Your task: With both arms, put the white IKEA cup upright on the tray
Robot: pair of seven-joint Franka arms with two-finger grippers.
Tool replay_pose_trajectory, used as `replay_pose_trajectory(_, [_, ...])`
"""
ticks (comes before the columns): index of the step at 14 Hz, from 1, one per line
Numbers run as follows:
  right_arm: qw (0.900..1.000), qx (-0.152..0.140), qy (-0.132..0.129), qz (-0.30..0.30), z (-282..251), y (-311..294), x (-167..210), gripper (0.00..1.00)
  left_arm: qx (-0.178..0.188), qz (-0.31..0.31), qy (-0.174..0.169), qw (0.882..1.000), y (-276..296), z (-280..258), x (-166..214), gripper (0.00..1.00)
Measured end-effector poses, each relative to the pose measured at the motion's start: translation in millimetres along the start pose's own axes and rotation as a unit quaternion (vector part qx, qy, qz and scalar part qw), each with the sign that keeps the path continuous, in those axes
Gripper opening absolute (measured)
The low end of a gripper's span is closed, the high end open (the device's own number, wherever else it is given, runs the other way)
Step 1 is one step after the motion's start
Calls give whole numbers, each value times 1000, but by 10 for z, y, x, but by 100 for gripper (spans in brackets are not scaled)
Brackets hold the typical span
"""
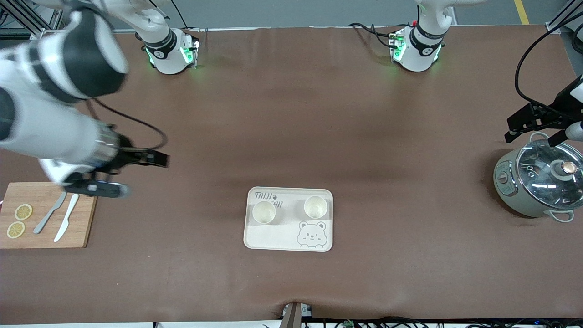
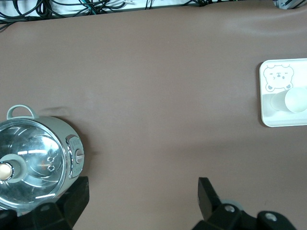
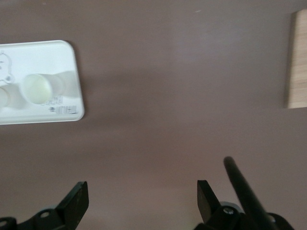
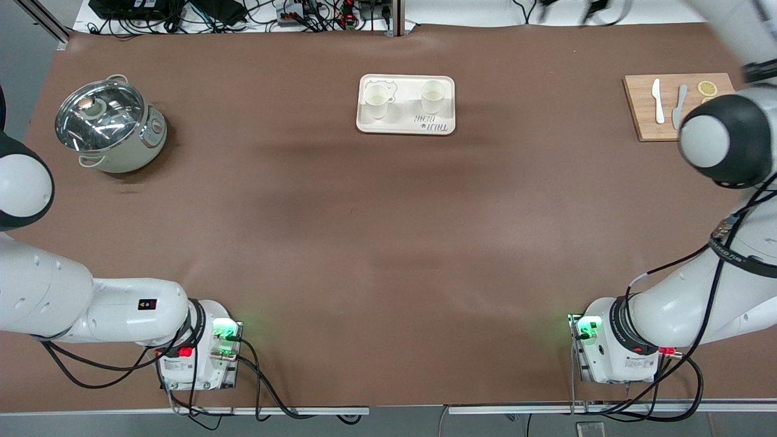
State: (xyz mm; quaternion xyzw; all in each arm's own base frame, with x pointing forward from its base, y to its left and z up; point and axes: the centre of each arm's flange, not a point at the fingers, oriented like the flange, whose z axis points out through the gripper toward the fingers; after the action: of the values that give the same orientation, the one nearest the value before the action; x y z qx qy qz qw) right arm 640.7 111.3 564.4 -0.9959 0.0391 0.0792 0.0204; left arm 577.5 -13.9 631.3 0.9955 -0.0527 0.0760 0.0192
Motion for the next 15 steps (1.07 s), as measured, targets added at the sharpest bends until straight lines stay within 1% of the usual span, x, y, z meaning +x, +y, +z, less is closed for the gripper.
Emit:
replay_pose_trajectory(3, [999,-24,18,-28,-290,708,-60,100,0,0,1,1000,2,-8,2,100])
replay_pose_trajectory(5, [999,-25,23,-29,-410,1086,-136,100,0,1,1,1000,3,-13,2,100])
replay_pose_trajectory(7, [999,-23,23,-19,-405,1366,-211,100,0,1,0,1000,4,-16,1,100])
replay_pose_trajectory(9, [999,-23,36,-16,-287,1437,-253,100,0,1,0,1000,5,-17,1,100])
replay_pose_trajectory(15, [999,-25,38,-18,-21,1425,-386,100,0,1,0,1000,5,-19,0,100])
